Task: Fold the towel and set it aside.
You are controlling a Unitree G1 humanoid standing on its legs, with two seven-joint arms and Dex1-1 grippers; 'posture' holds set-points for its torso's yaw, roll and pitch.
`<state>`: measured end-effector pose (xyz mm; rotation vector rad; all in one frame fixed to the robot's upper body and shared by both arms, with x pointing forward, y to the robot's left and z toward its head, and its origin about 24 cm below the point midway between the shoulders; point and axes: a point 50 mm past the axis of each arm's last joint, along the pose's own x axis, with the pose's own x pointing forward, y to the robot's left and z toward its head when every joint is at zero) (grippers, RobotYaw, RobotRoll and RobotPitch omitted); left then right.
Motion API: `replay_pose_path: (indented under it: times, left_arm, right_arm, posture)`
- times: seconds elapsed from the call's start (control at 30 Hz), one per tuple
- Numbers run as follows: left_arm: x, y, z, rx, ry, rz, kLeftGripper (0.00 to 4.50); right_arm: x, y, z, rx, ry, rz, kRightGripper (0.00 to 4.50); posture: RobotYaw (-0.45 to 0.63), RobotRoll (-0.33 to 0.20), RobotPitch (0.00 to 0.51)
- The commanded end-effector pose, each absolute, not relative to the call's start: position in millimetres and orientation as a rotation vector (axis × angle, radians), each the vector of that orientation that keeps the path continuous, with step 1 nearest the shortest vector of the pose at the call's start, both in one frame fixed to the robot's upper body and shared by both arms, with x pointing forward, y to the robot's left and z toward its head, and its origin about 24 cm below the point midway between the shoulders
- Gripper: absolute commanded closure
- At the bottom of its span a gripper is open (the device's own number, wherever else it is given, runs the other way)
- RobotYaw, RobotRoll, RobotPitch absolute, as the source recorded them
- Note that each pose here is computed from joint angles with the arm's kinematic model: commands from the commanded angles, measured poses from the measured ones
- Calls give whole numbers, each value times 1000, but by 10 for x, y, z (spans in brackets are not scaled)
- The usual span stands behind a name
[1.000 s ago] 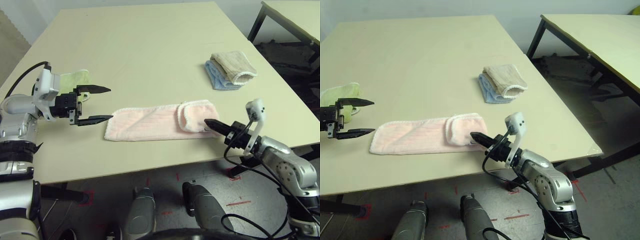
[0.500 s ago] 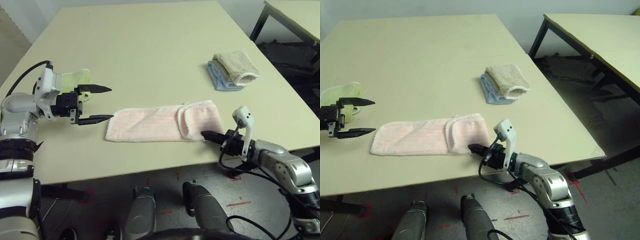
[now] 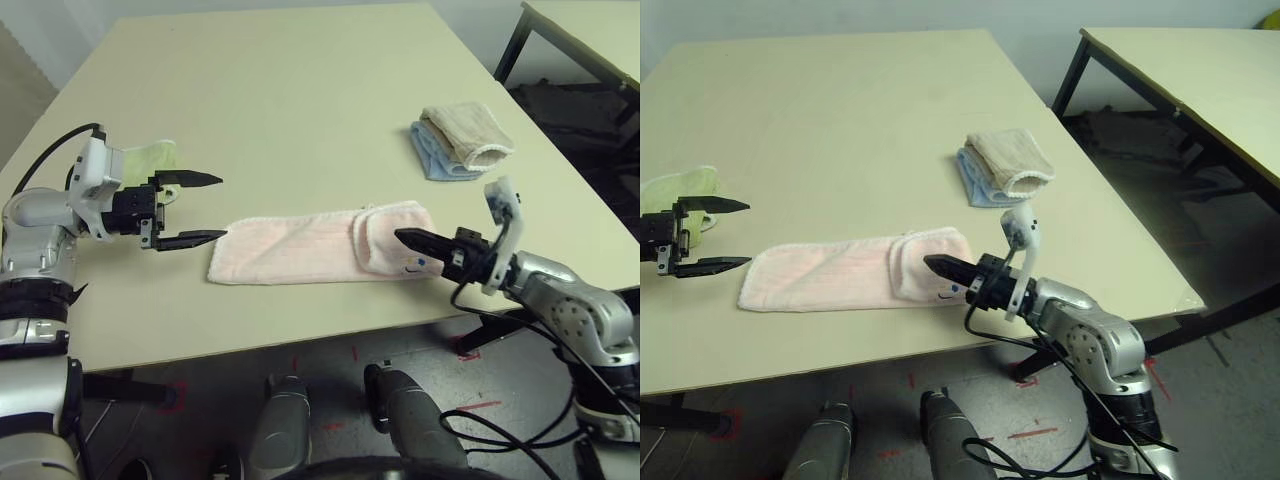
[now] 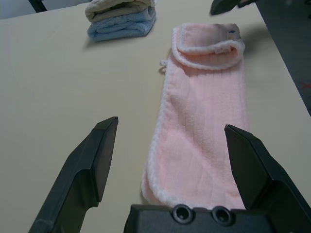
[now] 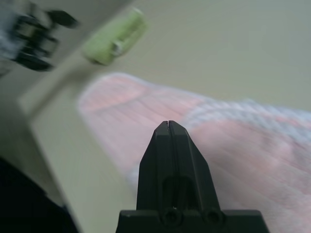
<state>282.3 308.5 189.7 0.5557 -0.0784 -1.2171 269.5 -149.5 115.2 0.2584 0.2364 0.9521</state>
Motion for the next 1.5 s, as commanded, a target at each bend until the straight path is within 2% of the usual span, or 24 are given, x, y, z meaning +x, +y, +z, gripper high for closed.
replay_pose_path:
  times: [0.03,0.37,0.6,0.77,0.97,1.1,1.17,1.33,1.5]
  left_arm:
    - [2816,3096,1895,567,-66,-1218,0]
    - [2801,3106,1914,568,-68,-1215,0]
    - [2805,3090,1908,564,-70,-1221,0]
    - [2808,3084,1896,560,-68,-1223,0]
    - [2812,3080,1883,557,-71,-1223,0]
    - [2816,3079,1894,559,-74,-1222,0]
    - [2813,3082,1896,560,-73,-1221,0]
    - [2806,3086,1896,561,-68,-1222,0]
    - [2803,3087,1890,560,-65,-1224,0]
  right_arm:
    - [2782,-1509,862,202,351,833,4477]
    - [2702,-1411,657,193,444,880,4477]
    - [2767,-1415,1008,283,254,904,4477]
    - [2629,-1380,1178,327,191,992,4477]
    - [2475,-1318,940,278,306,1021,4477]
    - [2462,-1358,688,193,448,974,4477]
    - [2474,-1373,658,185,462,967,4477]
    - [2543,-1403,772,205,413,969,4477]
    - [2588,-1407,1059,270,286,1030,4477]
  posture:
    - [25,0,147]
    - [30,0,153]
    - [25,0,154]
    - [25,0,154]
    - [22,0,155]
    - [24,0,152]
    - [25,0,152]
    - [24,0,154]
    - [19,0,152]
